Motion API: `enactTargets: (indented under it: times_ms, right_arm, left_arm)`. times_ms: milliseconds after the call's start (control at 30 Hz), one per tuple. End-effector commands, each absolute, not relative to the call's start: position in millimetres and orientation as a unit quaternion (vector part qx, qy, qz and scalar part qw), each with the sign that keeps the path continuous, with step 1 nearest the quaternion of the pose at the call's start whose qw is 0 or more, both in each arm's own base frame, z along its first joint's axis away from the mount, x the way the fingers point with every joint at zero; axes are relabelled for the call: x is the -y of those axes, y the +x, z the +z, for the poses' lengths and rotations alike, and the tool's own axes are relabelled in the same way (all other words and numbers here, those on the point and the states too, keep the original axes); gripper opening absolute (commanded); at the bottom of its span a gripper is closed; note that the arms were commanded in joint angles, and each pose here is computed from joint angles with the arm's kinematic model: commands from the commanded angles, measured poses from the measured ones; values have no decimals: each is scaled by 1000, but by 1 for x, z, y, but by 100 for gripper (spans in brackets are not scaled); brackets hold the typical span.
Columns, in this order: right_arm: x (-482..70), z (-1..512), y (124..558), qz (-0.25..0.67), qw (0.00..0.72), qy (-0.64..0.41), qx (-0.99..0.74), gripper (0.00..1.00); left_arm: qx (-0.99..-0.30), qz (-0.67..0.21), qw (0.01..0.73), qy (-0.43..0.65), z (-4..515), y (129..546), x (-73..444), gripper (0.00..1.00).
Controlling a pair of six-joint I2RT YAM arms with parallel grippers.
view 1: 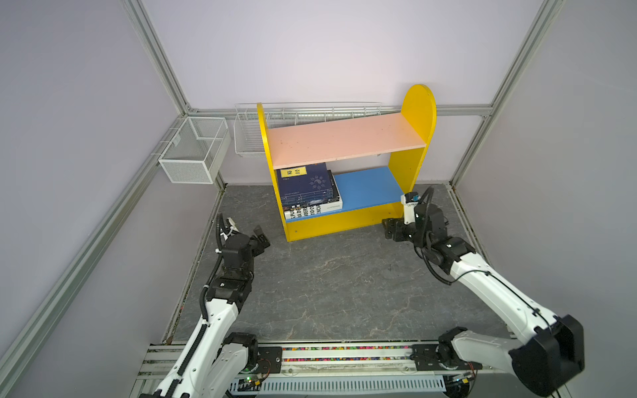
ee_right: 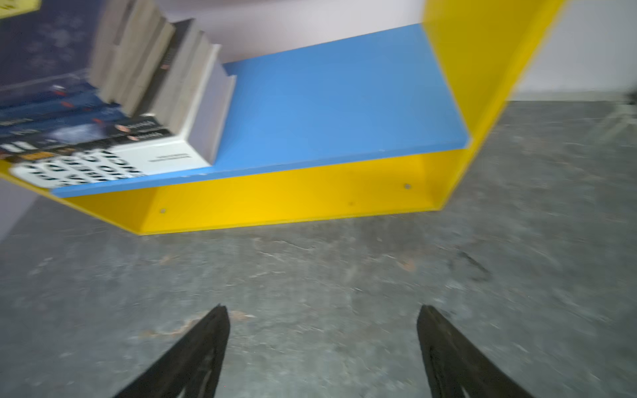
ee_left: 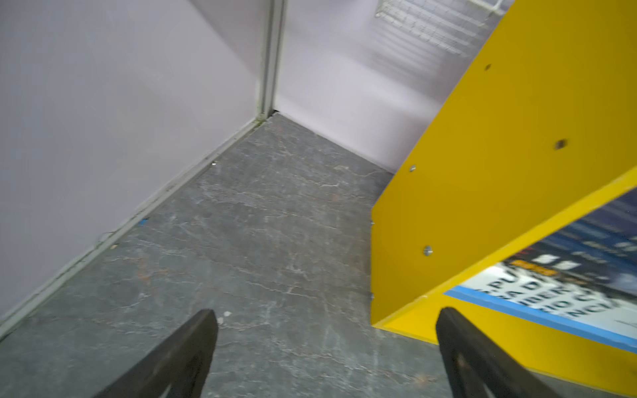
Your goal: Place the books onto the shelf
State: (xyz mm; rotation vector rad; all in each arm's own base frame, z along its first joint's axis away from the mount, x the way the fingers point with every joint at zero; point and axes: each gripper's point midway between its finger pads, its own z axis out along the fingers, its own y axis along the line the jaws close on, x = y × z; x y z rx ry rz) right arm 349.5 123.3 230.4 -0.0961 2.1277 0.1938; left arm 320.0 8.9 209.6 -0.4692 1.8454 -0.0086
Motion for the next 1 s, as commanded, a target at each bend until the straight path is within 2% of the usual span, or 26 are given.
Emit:
enactTargets:
  times_ms: [0,167,267,333,600,700,833,900,967]
  right_arm:
    - [-54,212,335,-88,478,7,-874,88]
    - [4,200,313,-172,476,87,-858,89]
    - [26,194,302,-188,475,135,-849,88]
    - [35,189,300,-183,479,157,-844,89]
    - [25,172,331,-167,550,96,-812,89]
    - [34,171,341,-155,591,94,-786,89]
    - [34,151,357,-158,597,78,-782,89]
    - [28,140,365,-130,610,73,-778,89]
    - [21,121,372,-120,602,52,-788,89]
  left_arm:
    - [-739,87,638,-198,210,318,-37,99]
    - [-716,121,666,-170,193,315,-40,99]
    - [-722,142,649,-193,177,318,-49,99]
    - [-727,127,650,-180,169,327,-42,99]
    - [-728,134,656,-148,146,359,-33,99]
    - [-710,121,684,-115,144,362,-23,99]
    - [-720,112,679,-87,127,360,-15,99]
    - [-736,117,660,-93,120,360,-17,99]
    - [-732,123,663,-99,130,374,-18,99]
